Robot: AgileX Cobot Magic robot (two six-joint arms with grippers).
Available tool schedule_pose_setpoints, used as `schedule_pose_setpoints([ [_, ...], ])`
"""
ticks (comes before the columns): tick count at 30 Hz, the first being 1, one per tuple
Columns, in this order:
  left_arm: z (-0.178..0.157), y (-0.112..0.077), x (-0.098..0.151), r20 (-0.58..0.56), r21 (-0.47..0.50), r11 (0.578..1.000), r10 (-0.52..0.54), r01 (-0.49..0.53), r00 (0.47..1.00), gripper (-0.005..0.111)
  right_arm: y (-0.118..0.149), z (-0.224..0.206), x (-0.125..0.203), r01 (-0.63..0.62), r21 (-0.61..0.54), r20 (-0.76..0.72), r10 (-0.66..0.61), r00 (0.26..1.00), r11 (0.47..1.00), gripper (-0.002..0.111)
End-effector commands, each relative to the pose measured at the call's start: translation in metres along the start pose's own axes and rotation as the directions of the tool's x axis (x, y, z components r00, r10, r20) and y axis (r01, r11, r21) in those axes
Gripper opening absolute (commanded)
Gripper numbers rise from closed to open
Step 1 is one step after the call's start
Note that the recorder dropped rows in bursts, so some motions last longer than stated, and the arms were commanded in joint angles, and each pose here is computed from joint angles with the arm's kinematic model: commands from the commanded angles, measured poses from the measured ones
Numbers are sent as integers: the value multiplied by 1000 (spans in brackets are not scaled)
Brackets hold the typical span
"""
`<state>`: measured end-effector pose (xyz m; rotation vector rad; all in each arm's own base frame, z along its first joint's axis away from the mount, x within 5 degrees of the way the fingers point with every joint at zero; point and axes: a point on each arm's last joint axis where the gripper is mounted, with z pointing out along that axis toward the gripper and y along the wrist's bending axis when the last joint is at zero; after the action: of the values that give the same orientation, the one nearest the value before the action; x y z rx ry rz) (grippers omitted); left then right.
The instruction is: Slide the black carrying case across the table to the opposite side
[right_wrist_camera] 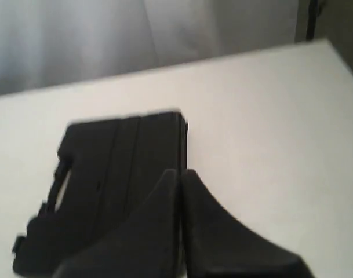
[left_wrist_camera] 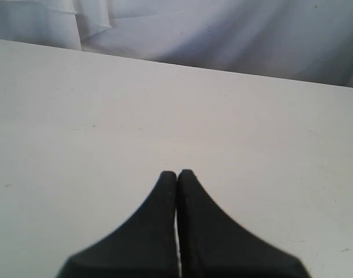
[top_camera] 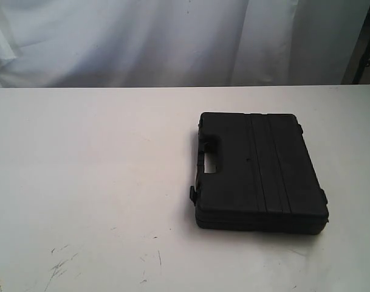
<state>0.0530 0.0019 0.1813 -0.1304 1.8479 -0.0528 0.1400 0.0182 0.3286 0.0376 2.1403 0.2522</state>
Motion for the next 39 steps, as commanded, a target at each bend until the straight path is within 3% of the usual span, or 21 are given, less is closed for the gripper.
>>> schedule_pose_setpoints([
  [1, 0, 0, 1, 5, -1, 1000, 1, -1, 1000, 0, -1, 9, 18, -4, -2, -250, 4, 968, 1000, 0],
  [11, 0, 0, 1, 5, -1, 1000, -2, 2, 1000, 0, 2, 13, 13, -58, -32, -206, 50, 977, 998, 0],
  [19, 0, 0, 1, 5, -1, 1000, -2, 2, 1000, 0, 8, 41, 4, -124, -74, -338, 93, 937, 989, 0],
  [28, 0, 0, 1, 5, -1, 1000, 1, -1, 1000, 0, 43, 67, -30, -111, -154, -384, 44, 922, 982, 0],
  [39, 0, 0, 1, 5, -1, 1000, -2, 2, 1000, 0, 91, 125, -37, -36, -175, -466, -51, 883, 984, 0],
])
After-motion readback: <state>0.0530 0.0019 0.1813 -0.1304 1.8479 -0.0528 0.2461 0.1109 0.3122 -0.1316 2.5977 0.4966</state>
